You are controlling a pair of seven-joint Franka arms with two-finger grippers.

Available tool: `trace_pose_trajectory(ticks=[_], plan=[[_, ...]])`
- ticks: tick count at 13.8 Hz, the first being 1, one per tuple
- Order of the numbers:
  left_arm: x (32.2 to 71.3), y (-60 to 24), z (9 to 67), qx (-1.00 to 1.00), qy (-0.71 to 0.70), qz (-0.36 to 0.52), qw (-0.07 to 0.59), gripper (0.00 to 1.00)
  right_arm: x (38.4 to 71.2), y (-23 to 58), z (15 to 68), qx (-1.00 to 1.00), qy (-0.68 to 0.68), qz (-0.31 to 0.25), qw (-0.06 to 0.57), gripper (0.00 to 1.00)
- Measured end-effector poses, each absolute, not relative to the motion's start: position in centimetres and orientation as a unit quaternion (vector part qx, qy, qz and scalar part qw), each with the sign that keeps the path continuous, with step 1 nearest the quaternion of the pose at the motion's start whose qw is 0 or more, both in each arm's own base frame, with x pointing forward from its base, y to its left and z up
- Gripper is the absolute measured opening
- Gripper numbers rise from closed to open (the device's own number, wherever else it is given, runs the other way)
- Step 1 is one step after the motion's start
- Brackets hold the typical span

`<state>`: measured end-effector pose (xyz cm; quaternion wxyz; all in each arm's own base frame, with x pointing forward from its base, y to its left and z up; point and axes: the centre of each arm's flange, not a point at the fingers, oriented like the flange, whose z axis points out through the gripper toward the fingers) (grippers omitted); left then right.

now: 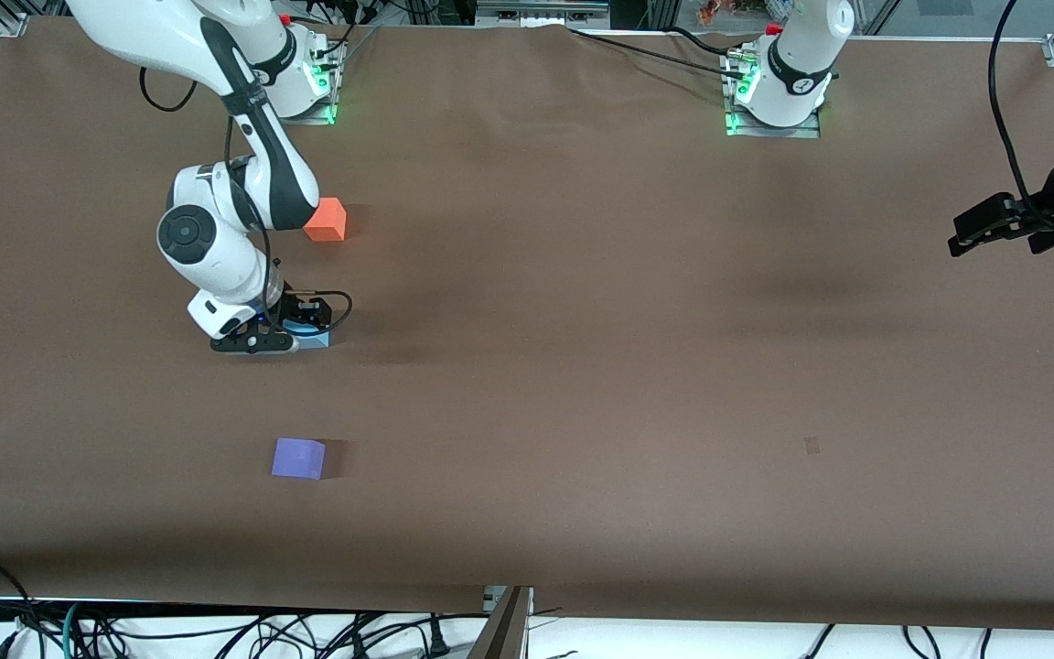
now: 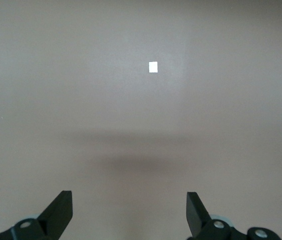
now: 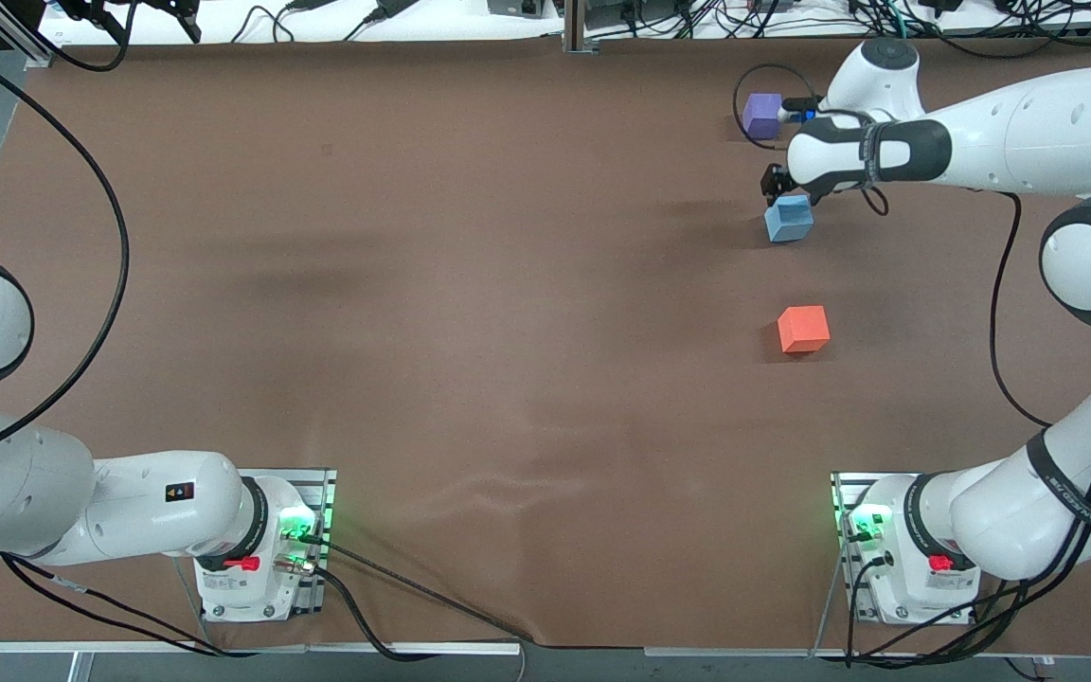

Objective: Place blue block between orange and purple blocks

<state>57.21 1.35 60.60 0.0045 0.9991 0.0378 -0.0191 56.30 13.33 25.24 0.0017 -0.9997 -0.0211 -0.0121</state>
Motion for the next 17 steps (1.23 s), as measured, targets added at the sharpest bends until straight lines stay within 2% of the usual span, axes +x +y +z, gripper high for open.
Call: trace_pose_trajectory(ticks=[1,5,8,12,15,17], plan=[[57.2,1.1,60.8,0.999,0.035,-0.017,0.005,1.0,57.4,13.7,27.2,-1.0,-0.026,-0.009,0.003,1.0],[57.2,-1.2,61.5,1.0,0.015,-0.009,0.002,1.0,61.3,13.5,37.4,-0.998,-0.052,0.025,0.002,1.0],[57.2,-1.7,61.6,1.0,0.011,-0.008,0.0,1.0,62.5,9.5,44.3,-0.996,-0.062,0.065,-0.006,1.0],[57.2,-1.5,61.6,1.0,0.013,-0.008,0.0,1.0,62.0,5.8,52.6,-0.994,-0.04,0.1,-0.011,1.0],[57.2,-1.5,61.6,1.0,0.013,-0.008,0.0,1.0,60.9,5.5,55.7,-0.995,-0.044,0.091,-0.007,1.0],[57.2,-1.5,61.6,1.0,0.013,-0.008,0.0,1.0,59.6,5.3,57.9,-0.995,-0.053,0.078,-0.031,1.0]])
